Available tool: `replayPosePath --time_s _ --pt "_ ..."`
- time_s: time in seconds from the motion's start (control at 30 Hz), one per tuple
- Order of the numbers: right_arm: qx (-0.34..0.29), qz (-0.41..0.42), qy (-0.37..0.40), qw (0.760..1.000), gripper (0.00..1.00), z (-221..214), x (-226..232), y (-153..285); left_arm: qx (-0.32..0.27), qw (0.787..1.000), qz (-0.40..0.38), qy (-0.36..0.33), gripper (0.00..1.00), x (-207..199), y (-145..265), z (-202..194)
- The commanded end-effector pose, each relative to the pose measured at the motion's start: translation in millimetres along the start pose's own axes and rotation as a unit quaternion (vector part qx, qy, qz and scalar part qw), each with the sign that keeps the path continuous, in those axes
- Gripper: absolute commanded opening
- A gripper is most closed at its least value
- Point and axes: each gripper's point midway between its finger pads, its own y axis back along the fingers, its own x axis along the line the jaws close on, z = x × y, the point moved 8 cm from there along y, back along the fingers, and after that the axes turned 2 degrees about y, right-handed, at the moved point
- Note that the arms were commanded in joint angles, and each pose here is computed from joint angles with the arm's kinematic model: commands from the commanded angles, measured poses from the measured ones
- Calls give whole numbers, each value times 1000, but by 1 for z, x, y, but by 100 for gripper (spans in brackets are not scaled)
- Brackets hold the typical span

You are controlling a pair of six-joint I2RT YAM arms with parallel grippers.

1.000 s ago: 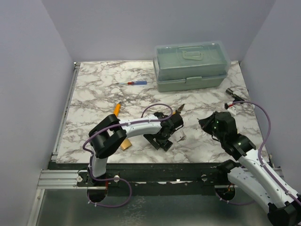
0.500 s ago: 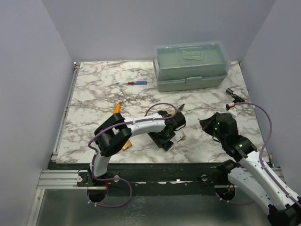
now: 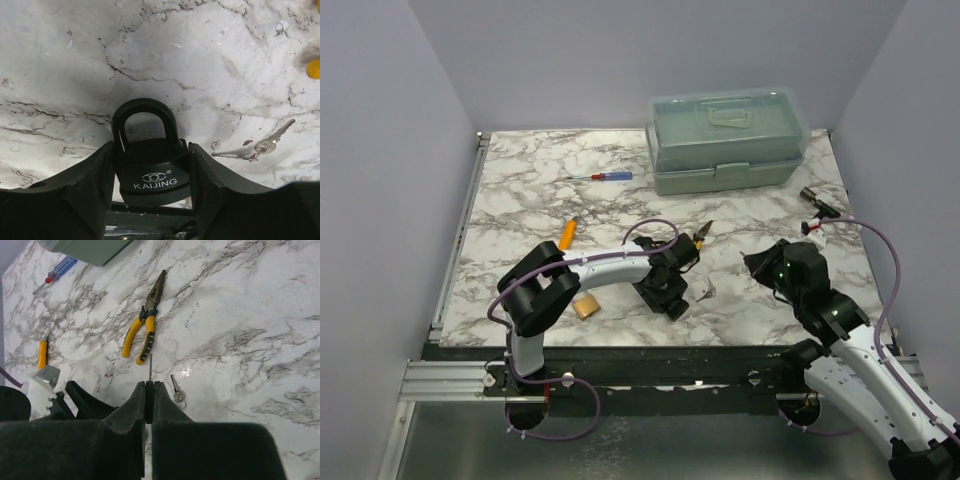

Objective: Unlock with the key

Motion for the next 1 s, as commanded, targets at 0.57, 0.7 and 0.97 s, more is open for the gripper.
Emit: replayPosePath --time_s 0.57,0.7,0.97 --pt "121 426 71 894 0 -25 67 31 -17 980 -197 -25 0 36 68 89" --pt "124 475 73 868 0 -28 73 33 -28 970 -240 -31 0 39 87 97" --pt "114 501 69 855 0 -31 87 29 -44 954 -293 45 0 53 114 122"
